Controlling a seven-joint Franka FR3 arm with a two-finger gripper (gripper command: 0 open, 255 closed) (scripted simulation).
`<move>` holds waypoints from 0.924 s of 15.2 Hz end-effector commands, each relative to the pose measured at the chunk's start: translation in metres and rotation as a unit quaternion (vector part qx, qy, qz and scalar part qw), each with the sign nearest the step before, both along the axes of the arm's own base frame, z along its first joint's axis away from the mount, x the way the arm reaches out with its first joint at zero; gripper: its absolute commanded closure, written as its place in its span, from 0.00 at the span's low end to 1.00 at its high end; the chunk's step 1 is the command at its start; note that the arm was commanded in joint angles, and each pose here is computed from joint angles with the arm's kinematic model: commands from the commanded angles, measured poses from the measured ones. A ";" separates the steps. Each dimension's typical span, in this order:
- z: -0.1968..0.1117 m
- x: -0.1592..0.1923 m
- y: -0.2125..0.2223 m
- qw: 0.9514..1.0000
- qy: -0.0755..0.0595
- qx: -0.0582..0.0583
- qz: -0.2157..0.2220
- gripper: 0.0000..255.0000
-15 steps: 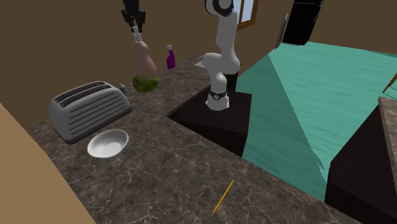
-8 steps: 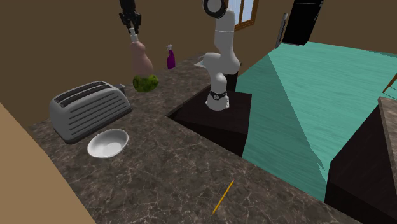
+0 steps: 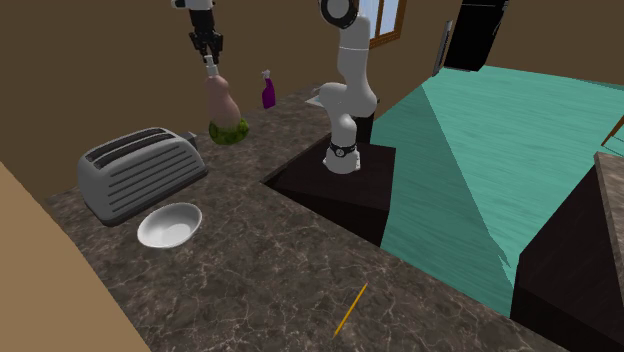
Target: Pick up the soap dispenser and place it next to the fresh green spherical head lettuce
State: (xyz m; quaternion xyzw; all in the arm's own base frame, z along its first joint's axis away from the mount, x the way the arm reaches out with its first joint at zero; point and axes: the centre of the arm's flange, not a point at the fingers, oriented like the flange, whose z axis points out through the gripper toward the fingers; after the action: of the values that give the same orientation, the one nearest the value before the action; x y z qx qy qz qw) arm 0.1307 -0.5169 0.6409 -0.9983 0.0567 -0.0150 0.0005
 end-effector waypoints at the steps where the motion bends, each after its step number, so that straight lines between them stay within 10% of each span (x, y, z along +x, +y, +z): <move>1: -0.011 -0.001 0.001 1.000 0.000 -0.001 0.000 1.00; 14: -0.079 -0.001 0.001 1.000 0.000 -0.001 0.000 1.00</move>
State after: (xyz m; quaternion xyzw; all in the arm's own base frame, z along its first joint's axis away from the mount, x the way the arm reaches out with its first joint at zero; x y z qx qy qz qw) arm 0.1313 -0.5164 0.5655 -0.9983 0.0565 -0.0148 0.0005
